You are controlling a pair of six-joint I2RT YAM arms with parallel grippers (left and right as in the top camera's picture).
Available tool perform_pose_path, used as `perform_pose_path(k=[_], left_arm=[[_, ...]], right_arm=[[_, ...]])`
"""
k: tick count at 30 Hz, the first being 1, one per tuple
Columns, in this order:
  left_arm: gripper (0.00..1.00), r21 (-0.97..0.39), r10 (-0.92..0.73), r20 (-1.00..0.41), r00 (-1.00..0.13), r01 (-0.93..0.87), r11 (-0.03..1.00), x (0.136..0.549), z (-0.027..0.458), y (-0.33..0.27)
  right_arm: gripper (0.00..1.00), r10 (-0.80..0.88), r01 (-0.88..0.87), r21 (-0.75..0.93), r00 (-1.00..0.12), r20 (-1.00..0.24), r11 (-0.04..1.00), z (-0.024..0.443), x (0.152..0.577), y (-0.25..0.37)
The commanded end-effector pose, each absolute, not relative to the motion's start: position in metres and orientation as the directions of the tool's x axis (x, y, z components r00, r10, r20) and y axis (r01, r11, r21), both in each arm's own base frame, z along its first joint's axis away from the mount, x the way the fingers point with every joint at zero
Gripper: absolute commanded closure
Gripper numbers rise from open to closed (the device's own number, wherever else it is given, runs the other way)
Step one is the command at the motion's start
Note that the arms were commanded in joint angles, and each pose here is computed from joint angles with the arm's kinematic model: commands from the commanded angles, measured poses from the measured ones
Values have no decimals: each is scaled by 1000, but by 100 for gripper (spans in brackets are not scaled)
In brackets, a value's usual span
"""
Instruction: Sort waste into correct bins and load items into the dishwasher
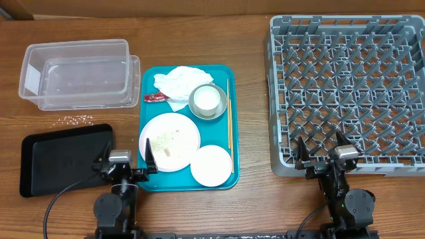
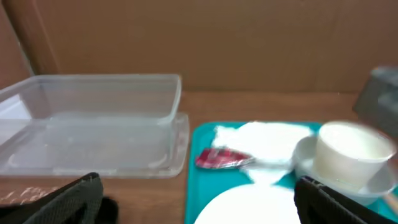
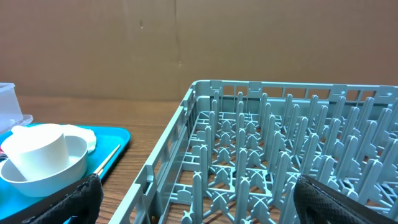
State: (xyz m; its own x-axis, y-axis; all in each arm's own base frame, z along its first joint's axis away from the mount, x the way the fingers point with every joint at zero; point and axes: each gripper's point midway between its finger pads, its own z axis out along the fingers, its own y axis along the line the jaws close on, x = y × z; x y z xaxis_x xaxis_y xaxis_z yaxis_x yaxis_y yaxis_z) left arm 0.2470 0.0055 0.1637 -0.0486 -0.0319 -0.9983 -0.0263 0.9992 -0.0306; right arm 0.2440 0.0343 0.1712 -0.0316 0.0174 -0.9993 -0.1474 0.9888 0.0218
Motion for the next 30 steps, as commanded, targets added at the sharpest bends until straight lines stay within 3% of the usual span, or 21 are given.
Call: perform_pose_path(k=[1, 4, 6, 11, 21, 26, 30], left_arm=[[0, -264, -260, -965, -48, 213, 941, 243, 177, -36], [0, -511, -459, -859, -226, 419, 750, 226, 181, -80], [0, -622, -538, -783, -312, 424, 659, 221, 181, -89], [0, -785, -696, -615, -371, 371, 496, 221, 194, -88], [0, -612, -658, -737, -154, 565, 554, 207, 260, -86], [0, -439, -519, -854, -28, 575, 691, 201, 298, -85], [0, -357, -385, -922, -46, 491, 795, 214, 314, -79]], right_arm=[[0, 17, -136, 21, -26, -1000, 991, 170, 244, 32], [0, 17, -135, 21, -26, -1000, 991, 170, 244, 32], [0, 17, -136, 21, -26, -1000, 991, 170, 244, 32], [0, 17, -136, 21, -26, -1000, 991, 170, 244, 32], [0, 17, -136, 21, -26, -1000, 991, 170, 244, 32], [0, 17, -136, 21, -26, -1000, 991, 170, 244, 32], [0, 17, -135, 21, -26, -1000, 991, 170, 244, 32]])
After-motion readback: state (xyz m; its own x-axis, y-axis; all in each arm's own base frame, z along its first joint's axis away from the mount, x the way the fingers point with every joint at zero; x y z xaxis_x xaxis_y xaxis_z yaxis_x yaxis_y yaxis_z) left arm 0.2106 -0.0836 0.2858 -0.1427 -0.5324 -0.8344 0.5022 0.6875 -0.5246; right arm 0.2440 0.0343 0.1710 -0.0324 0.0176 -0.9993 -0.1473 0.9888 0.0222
